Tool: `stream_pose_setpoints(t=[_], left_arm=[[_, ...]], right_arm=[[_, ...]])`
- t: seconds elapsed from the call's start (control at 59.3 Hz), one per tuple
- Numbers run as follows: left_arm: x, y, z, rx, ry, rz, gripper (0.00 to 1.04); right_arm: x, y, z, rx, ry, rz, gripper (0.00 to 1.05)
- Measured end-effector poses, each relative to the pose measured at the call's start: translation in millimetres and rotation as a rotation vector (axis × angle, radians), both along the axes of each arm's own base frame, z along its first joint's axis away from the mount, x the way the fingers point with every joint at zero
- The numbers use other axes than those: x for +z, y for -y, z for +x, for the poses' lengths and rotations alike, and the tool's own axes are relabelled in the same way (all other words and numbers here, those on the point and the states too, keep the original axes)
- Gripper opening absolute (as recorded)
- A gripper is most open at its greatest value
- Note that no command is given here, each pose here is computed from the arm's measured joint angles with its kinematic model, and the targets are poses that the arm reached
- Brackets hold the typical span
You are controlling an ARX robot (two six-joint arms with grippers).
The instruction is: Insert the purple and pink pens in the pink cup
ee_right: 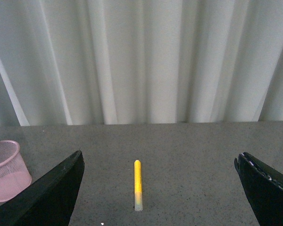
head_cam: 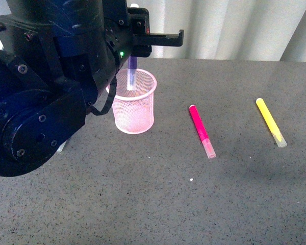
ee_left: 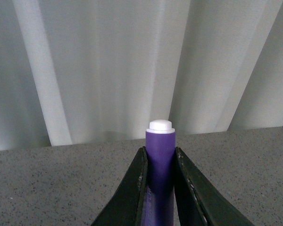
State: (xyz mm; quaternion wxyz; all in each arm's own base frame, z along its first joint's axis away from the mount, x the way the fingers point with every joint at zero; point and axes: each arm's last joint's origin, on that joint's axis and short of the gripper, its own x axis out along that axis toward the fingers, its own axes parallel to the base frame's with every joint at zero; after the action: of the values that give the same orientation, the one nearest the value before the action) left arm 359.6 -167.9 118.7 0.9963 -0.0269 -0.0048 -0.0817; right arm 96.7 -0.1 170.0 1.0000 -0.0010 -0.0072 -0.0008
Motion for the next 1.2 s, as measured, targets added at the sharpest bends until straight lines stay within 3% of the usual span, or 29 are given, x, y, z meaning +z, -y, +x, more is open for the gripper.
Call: stream_pose_setpoints(t=[0.405, 0.658, 0.793, 0.911, 0.995, 1.079, 1.197], left_arm=[[-2.1, -0.3, 5.6, 0.016, -0.039, -0.049, 0.14], [-4.7, -14.4, 8.3, 0.06, -0.139, -0.122, 0.55], [27.9, -29.1, -4.0, 0.054, -0.145, -0.132, 0.78], [71.0, -49.5, -30.4, 0.05, -0.227, -0.05, 0.99], [94.2, -66.8, -56.6, 0.042, -0.341, -0.014, 0.97], [109.6, -76.0, -71.8, 0.057, -0.377, -0.002, 0.98], [105.3, -78.4, -71.7, 0.087, -0.349, 0.024, 0.95]], right_arm=[[0.0, 0.0, 0.0, 0.0, 0.0, 0.0, 0.97], [0.0, 0.0, 0.0, 0.0, 0.0, 0.0, 0.97], [0.0, 0.0, 0.0, 0.0, 0.0, 0.0, 0.97], [0.0, 0.0, 0.0, 0.0, 0.0, 0.0, 0.97], [0.0, 0.0, 0.0, 0.0, 0.0, 0.0, 0.97], [0.0, 0.0, 0.0, 0.0, 0.0, 0.0, 0.97], [0.0, -0.1, 0.0, 0.002, 0.0, 0.0, 0.97]])
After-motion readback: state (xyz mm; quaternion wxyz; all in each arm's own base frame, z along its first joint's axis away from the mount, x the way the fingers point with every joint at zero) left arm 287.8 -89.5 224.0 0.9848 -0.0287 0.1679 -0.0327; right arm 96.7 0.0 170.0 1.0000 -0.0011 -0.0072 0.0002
